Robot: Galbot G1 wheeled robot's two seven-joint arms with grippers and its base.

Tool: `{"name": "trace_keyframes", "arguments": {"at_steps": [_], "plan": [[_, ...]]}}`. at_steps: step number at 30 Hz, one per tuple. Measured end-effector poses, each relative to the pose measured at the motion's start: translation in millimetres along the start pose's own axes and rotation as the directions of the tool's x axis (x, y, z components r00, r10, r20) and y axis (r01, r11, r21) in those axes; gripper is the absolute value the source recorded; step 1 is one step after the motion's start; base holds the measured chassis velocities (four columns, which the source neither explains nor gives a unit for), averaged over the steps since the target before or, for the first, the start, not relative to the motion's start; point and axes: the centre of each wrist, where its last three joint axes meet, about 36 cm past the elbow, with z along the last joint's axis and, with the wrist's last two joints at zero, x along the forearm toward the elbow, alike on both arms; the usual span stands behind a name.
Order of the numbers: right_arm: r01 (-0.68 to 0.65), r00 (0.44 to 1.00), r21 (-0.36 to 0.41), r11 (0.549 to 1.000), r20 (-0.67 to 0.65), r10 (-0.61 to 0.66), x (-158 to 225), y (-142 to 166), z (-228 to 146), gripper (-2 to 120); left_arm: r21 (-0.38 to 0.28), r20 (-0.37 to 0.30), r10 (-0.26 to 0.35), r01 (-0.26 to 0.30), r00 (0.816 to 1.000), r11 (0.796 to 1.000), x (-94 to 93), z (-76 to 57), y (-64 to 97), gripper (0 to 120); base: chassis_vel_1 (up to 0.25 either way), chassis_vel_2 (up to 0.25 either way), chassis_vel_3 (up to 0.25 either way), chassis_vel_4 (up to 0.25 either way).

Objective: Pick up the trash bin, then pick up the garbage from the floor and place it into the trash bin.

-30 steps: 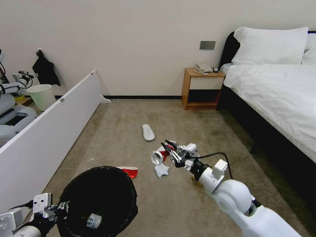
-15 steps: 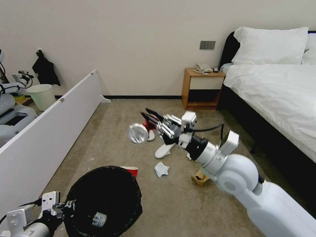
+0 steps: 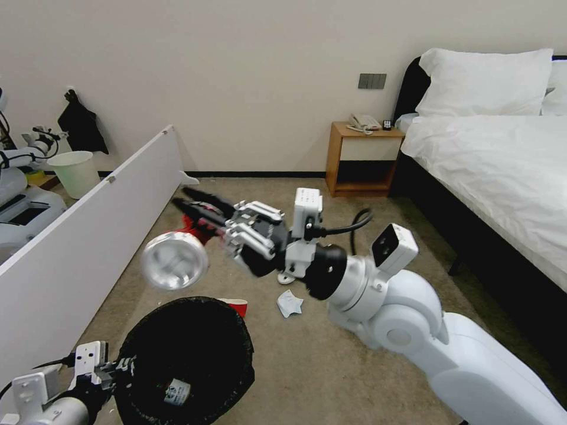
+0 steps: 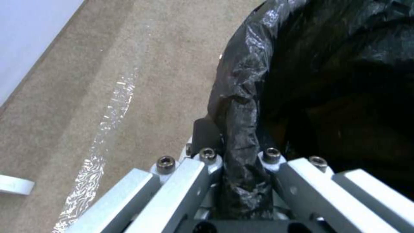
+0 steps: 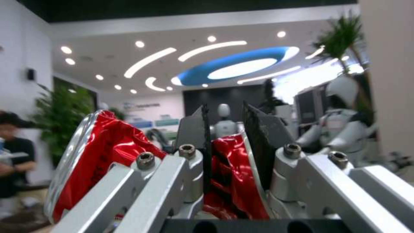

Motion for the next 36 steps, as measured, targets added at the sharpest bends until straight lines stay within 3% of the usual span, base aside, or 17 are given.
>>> {"name": "trace_keyframes", "arguments": {"at_steps": [15, 36], "plan": [[-0.07, 0.989, -0.06, 0.996, -0.134, 0.061, 31, 7, 55, 17, 0.003, 0.018, 0.013, -0.013, 1.0, 1.0, 7.7, -5.7, -3.6, 3, 0.0, 0.0, 0.0, 0.0], [-0.159, 0.952, 0.021, 0.987, -0.263, 0.159, 61, -13, 108, 17, 0.005, 0.016, 0.028, -0.028, 0.999, 1.0, 18.0, -5.2, -11.8, 3, 0.0, 0.0, 0.0, 0.0]]}}
